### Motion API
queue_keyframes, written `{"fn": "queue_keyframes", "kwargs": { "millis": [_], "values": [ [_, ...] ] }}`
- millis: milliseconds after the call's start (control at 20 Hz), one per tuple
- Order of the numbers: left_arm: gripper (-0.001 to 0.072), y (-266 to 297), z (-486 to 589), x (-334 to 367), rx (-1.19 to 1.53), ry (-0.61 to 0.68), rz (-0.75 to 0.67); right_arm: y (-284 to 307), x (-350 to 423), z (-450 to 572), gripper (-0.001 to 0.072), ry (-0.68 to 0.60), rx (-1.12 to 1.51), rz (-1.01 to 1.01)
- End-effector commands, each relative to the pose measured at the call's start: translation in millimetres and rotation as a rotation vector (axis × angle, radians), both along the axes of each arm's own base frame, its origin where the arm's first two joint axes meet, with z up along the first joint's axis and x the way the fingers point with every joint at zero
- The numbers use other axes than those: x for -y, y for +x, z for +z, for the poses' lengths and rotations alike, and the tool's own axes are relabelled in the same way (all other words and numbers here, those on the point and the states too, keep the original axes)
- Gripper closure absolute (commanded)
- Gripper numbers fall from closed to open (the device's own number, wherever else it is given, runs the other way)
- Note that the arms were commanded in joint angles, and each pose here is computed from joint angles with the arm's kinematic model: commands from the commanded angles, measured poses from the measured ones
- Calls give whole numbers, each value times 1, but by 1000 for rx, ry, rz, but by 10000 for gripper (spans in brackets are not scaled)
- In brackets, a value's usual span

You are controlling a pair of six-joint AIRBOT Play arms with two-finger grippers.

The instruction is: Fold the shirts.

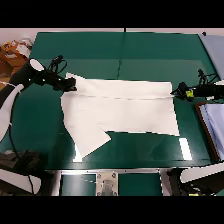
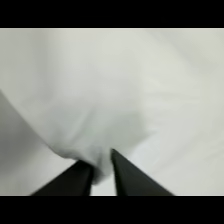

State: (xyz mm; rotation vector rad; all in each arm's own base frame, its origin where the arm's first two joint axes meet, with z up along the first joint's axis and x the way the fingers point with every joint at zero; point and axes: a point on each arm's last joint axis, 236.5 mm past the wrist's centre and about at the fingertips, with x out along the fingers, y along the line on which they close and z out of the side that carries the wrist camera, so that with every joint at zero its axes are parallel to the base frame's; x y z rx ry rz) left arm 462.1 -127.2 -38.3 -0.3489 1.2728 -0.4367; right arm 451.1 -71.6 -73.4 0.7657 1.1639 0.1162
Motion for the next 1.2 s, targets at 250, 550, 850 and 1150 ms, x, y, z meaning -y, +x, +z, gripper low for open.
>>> {"fn": "queue_keyframes", "kwargs": {
  "millis": [250,550,850,1150],
  "values": [
    [638,-61,33,-35,-276,-57,-30,-44,25,37,696,147,-154,-96],
    [681,-107,59,-58,-258,33,-32,-108,-4,63,696,131,-150,-128],
    [678,-217,29,-35,-210,22,86,-217,-88,40,550,207,-211,-201],
    [278,-275,-39,-18,-335,-63,224,-251,-114,-12,224,272,-295,-294]
  ]
}}
